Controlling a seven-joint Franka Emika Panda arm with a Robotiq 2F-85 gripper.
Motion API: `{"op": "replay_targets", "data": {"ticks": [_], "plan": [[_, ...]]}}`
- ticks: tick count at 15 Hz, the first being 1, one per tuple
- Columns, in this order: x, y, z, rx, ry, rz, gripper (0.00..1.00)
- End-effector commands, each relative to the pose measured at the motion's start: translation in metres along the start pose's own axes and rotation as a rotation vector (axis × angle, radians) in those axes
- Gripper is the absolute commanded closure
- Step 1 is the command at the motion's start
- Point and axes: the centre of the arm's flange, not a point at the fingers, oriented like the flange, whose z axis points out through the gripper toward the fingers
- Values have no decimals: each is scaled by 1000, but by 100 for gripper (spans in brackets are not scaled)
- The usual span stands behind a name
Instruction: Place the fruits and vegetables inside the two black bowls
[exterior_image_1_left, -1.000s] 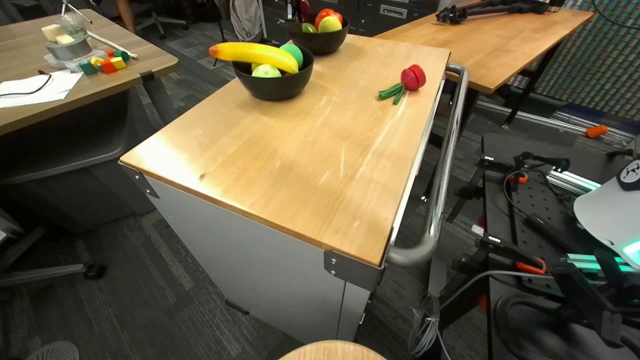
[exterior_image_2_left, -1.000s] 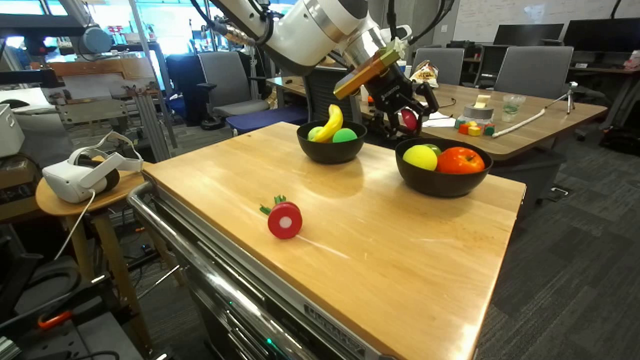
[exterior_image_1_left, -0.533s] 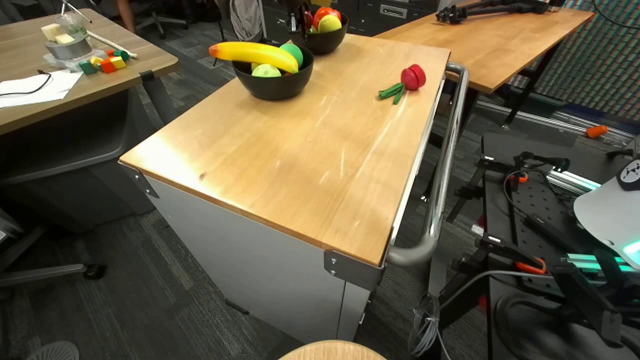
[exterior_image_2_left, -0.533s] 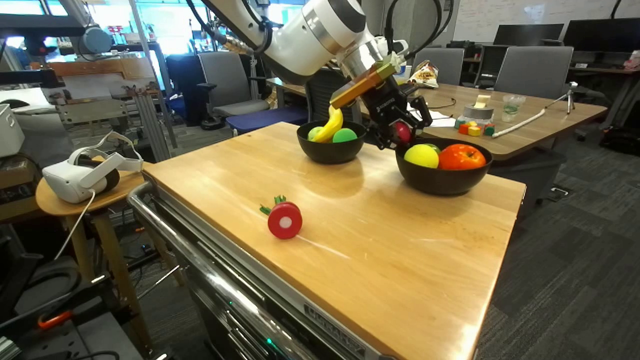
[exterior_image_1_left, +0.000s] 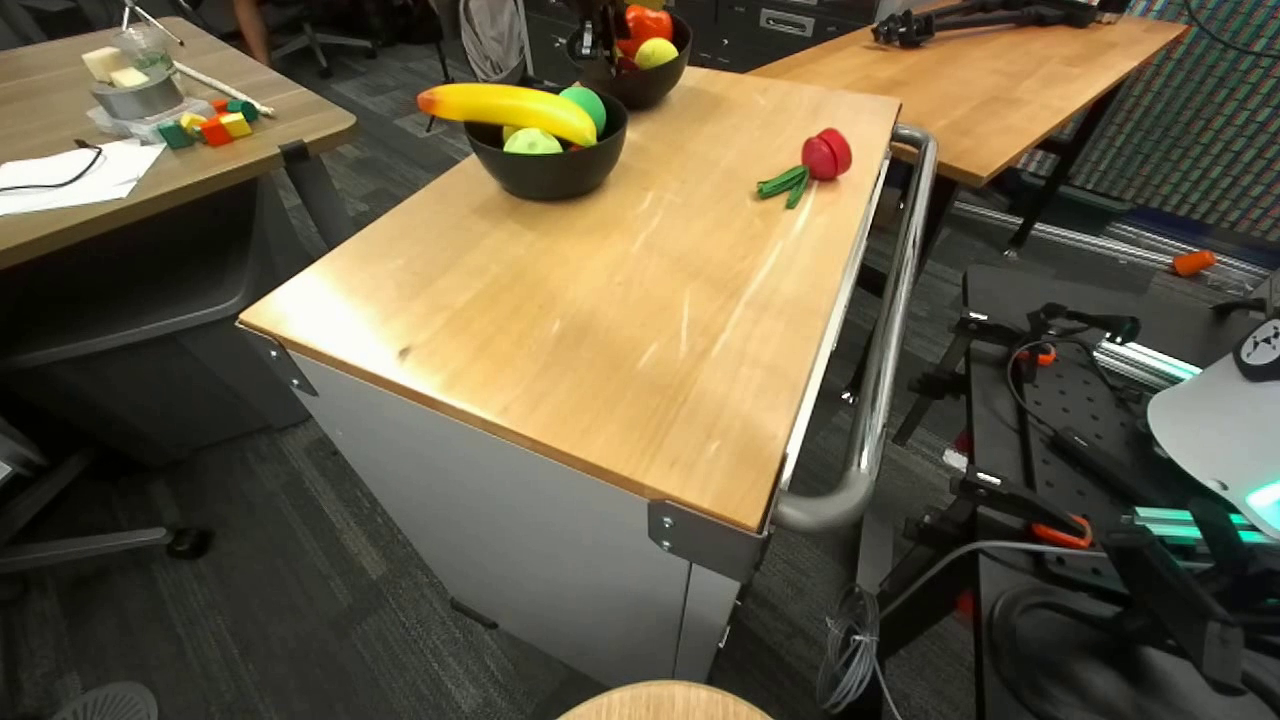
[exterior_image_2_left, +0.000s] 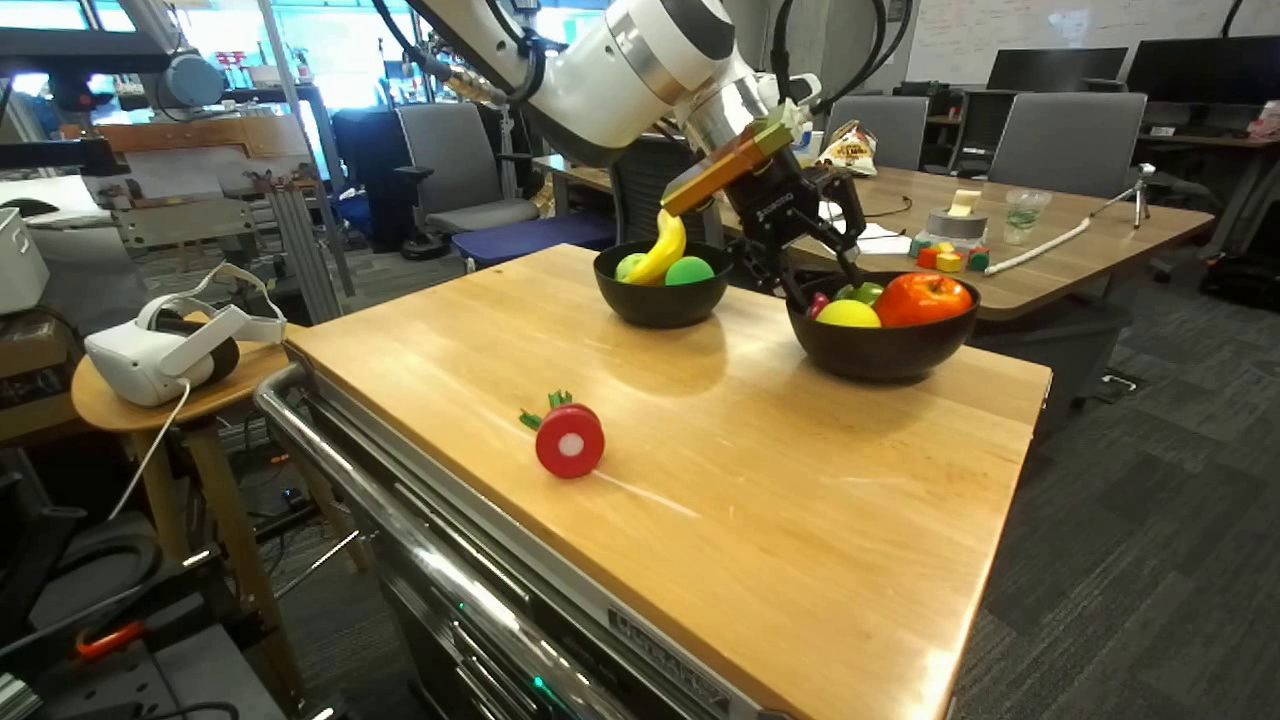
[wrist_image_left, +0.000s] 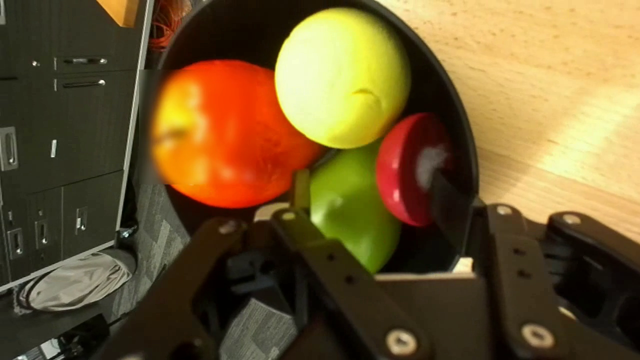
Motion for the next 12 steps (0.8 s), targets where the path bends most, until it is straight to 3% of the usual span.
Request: {"op": "replay_targets", "data": {"ticks": [1, 2, 4, 8, 9, 12], "plan": [[-17, 5, -20, -14, 23, 43, 6], [-20, 6, -26, -20, 32, 57, 1], [-26, 10, -40, -25, 71, 94, 0], [-42, 25, -101, -27, 279, 182, 0], [-10, 19, -67, -19, 192, 143, 0], [-14, 21, -75, -16, 198, 147, 0]]}}
